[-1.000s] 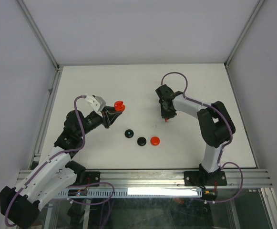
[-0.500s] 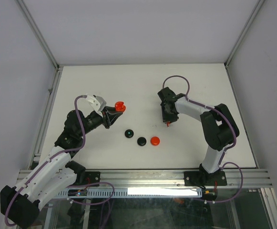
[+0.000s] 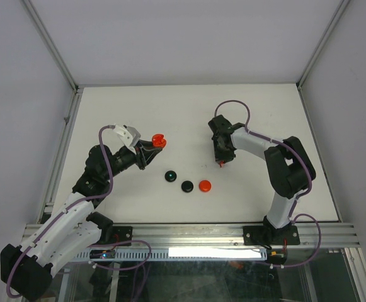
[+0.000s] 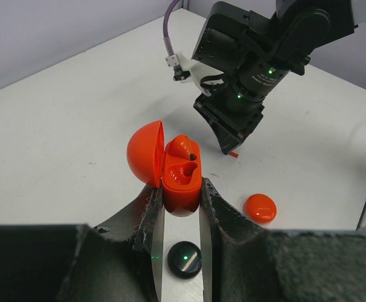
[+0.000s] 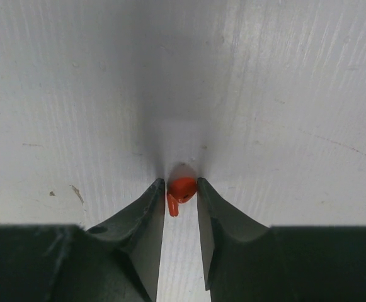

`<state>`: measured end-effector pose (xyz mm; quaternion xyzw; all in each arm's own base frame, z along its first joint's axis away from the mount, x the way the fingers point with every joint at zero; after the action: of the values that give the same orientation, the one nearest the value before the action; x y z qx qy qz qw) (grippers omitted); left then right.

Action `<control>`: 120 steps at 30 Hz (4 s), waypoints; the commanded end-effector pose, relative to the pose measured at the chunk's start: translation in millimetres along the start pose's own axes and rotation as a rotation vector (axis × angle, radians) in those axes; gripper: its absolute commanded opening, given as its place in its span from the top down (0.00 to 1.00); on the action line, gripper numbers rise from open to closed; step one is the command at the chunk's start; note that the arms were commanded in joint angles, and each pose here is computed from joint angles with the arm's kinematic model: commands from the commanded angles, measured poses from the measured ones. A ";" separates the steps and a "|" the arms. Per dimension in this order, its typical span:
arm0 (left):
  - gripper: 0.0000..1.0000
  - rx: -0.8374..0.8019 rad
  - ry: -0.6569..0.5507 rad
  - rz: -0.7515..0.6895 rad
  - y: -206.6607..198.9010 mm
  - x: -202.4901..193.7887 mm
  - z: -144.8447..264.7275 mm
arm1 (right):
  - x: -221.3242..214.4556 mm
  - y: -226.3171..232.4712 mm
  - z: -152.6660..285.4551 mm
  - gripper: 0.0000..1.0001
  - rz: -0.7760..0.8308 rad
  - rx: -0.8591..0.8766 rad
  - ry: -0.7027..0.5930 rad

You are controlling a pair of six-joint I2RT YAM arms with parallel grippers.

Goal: Insert the wireless bluetooth earbuds into the charging case
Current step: Pick up the earbud from the center of the board, then place the earbud in the charging case.

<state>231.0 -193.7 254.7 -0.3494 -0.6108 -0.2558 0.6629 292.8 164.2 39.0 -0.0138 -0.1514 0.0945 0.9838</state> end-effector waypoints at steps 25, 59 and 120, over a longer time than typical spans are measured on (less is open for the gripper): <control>1.00 -0.089 -0.119 -0.039 -16.1 31.5 1.5 | 43.2 27.4 97.6 0.84 0.061 0.079 -0.399; 1.00 -0.218 -0.155 -0.058 -35.5 32.4 3.7 | 46.3 148.1 336.3 0.83 0.466 0.772 -1.385; 1.00 -0.184 -0.215 -0.032 -34.5 42.8 9.4 | 24.7 196.1 312.1 0.85 0.393 0.650 -1.356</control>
<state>202.5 -208.5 282.5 -0.4284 -0.6256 -0.2941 0.5819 187.6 361.4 318.4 0.3069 -0.6753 0.3275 0.5852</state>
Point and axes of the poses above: each gripper's point midway between its finger pads, its own z axis back along the fingers, its own y axis along the line the jaws close on, x = y × z, the point moved 2 cm from there along z, back along the fingers, and after that the axes turned 4 degrees about z, right-handed, at the moved point
